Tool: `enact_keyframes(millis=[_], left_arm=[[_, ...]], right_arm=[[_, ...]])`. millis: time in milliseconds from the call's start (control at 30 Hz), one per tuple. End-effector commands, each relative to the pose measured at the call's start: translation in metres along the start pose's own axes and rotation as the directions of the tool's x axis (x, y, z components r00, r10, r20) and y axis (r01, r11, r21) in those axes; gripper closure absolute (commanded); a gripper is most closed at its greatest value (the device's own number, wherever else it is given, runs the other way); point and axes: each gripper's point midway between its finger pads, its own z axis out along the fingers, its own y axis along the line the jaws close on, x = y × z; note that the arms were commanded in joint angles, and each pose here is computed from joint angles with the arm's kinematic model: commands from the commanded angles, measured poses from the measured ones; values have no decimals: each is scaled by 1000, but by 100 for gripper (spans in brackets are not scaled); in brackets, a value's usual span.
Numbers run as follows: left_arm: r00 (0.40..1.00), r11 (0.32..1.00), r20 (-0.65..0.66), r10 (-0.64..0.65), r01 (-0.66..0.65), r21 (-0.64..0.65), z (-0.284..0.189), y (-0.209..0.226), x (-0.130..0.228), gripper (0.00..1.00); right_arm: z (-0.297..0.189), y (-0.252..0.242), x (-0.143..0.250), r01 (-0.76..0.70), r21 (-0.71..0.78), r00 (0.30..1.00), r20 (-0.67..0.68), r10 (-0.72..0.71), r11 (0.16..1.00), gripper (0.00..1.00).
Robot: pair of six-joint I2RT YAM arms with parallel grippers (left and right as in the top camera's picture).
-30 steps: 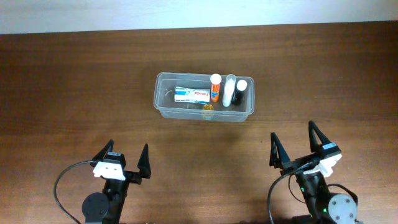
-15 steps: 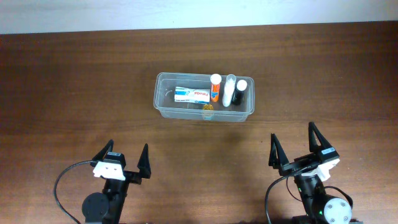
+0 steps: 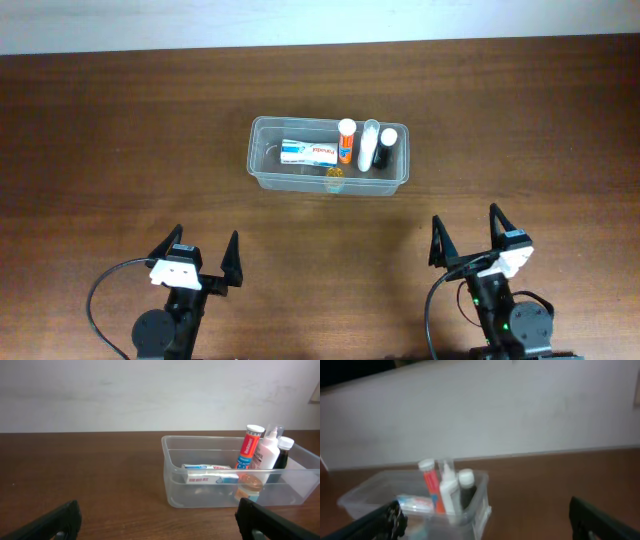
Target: Pack container
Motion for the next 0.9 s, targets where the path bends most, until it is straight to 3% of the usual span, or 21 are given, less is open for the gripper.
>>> enact_keyframes(millis=[0, 67, 867], left_arm=[[1000, 1000, 3, -6, 6, -13, 0, 3, 0, 1], [1000, 1000, 3, -6, 6, -13, 0, 3, 0, 0], [1000, 1000, 3, -6, 6, -13, 0, 3, 0, 1]], right_arm=[[-1, -8, 18, -2, 38, 998, -65, 5, 999, 2], [-2, -10, 30, -6, 48, 993, -114, 12, 999, 2], [-2, -11, 30, -7, 51, 993, -115, 12, 999, 2]])
